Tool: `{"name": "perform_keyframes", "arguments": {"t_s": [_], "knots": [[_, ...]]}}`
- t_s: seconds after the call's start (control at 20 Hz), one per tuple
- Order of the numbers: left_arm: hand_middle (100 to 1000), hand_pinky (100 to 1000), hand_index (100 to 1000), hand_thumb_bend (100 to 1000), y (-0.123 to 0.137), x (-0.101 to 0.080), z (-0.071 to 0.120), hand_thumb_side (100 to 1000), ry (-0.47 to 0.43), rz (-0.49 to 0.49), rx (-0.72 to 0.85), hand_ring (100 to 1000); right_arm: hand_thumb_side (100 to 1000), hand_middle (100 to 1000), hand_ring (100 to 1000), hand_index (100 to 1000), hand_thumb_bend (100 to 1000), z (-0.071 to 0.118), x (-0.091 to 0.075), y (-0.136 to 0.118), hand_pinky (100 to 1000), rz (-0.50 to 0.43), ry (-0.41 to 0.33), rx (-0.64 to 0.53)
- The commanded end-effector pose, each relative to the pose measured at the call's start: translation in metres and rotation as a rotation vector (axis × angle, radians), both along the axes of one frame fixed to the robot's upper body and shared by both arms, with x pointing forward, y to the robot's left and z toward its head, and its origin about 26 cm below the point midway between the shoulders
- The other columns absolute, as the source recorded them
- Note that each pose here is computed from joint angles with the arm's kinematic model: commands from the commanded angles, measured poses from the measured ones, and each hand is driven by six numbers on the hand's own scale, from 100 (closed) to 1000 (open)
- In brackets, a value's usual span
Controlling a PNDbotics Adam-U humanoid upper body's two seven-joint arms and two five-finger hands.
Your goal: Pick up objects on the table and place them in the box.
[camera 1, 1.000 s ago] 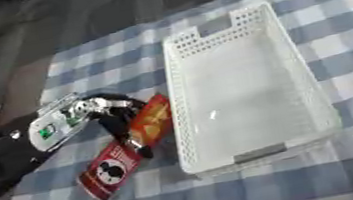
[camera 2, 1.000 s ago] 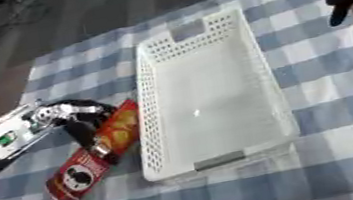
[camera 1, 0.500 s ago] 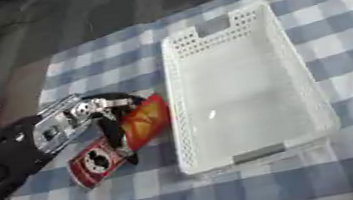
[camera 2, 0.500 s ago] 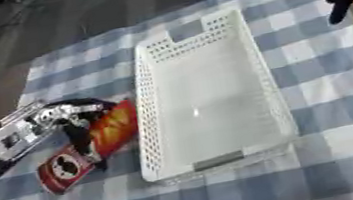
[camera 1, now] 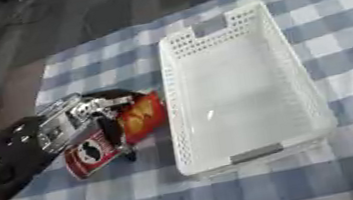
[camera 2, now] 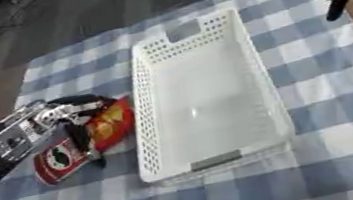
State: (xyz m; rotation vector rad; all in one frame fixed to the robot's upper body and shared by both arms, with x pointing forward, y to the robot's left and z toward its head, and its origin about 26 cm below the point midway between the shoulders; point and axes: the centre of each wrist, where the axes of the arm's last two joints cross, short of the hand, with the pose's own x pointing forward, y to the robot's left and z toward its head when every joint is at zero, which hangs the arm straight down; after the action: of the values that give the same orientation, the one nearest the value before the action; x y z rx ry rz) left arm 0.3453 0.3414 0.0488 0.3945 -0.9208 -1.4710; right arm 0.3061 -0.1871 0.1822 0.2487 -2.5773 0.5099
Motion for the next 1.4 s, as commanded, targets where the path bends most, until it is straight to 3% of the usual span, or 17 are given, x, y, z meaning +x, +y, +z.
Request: {"name": "perform_keyframes", "arguments": {"t_s": [0.05, 0.2, 0.35, 0.45, 0.55, 0.6, 0.65, 0.7, 0.75, 0.9, 0.95, 1.0, 1.2, 1.4], "knots": [[879, 691, 1000, 795, 0.005, -0.008, -0.019, 100, 0.066, 0.0, 0.039, 741, 1000, 645, 483, 769, 100, 0.013, -0.004, 0.005, 319, 0.016, -0.05, 0.023], [823, 579, 961, 766, 0.006, -0.007, -0.017, 100, 0.05, -0.016, 0.054, 676, 1000, 644, 483, 769, 100, 0.015, -0.004, 0.005, 319, 0.015, -0.056, 0.026], [686, 394, 849, 730, 0.01, -0.007, -0.014, 100, 0.009, -0.065, 0.125, 525, 1000, 642, 483, 768, 100, 0.016, -0.004, 0.005, 319, 0.013, -0.061, 0.029], [586, 214, 733, 619, 0.014, -0.006, -0.016, 100, -0.005, -0.083, 0.164, 456, 1000, 642, 483, 767, 100, 0.017, -0.004, 0.005, 319, 0.011, -0.065, 0.032], [502, 100, 636, 455, 0.016, -0.004, -0.016, 100, -0.052, -0.067, 0.16, 383, 1000, 641, 483, 767, 100, 0.018, -0.004, 0.004, 319, 0.007, -0.069, 0.033], [459, 100, 574, 404, 0.015, -0.003, -0.018, 100, -0.076, -0.047, 0.134, 337, 1000, 641, 482, 767, 100, 0.019, -0.004, 0.004, 318, 0.005, -0.071, 0.034], [459, 100, 574, 404, 0.015, -0.004, -0.02, 100, -0.093, -0.025, 0.106, 337, 1000, 641, 482, 767, 100, 0.019, -0.004, 0.004, 318, 0.003, -0.073, 0.034], [379, 100, 488, 302, 0.012, -0.005, -0.024, 100, -0.104, 0.004, 0.062, 269, 1000, 640, 482, 766, 100, 0.02, -0.004, 0.003, 318, 0.001, -0.075, 0.035], [363, 100, 471, 280, 0.01, -0.006, -0.029, 100, -0.107, 0.038, 0.013, 254, 1000, 640, 482, 766, 100, 0.02, -0.004, 0.003, 318, 0.0, -0.077, 0.035], [251, 100, 355, 101, 0.0, -0.013, -0.045, 100, -0.089, 0.138, -0.127, 149, 1000, 639, 482, 766, 100, 0.022, -0.004, 0.003, 317, -0.003, -0.083, 0.037], [239, 100, 344, 221, -0.004, -0.015, -0.05, 100, -0.083, 0.166, -0.167, 139, 1000, 639, 482, 766, 100, 0.022, -0.003, 0.003, 317, -0.004, -0.085, 0.038], [231, 100, 335, 100, -0.008, -0.017, -0.054, 100, -0.077, 0.187, -0.202, 131, 1000, 639, 482, 766, 100, 0.023, -0.003, 0.003, 317, -0.005, -0.087, 0.039], [223, 100, 336, 100, -0.016, -0.022, -0.056, 100, -0.065, 0.219, -0.288, 127, 1000, 638, 481, 765, 100, 0.024, -0.003, 0.003, 317, -0.007, -0.094, 0.038], [219, 100, 336, 100, -0.008, -0.021, -0.033, 100, -0.092, 0.204, -0.314, 125, 1000, 637, 481, 765, 100, 0.024, -0.003, 0.002, 316, -0.011, -0.095, 0.034]]}}
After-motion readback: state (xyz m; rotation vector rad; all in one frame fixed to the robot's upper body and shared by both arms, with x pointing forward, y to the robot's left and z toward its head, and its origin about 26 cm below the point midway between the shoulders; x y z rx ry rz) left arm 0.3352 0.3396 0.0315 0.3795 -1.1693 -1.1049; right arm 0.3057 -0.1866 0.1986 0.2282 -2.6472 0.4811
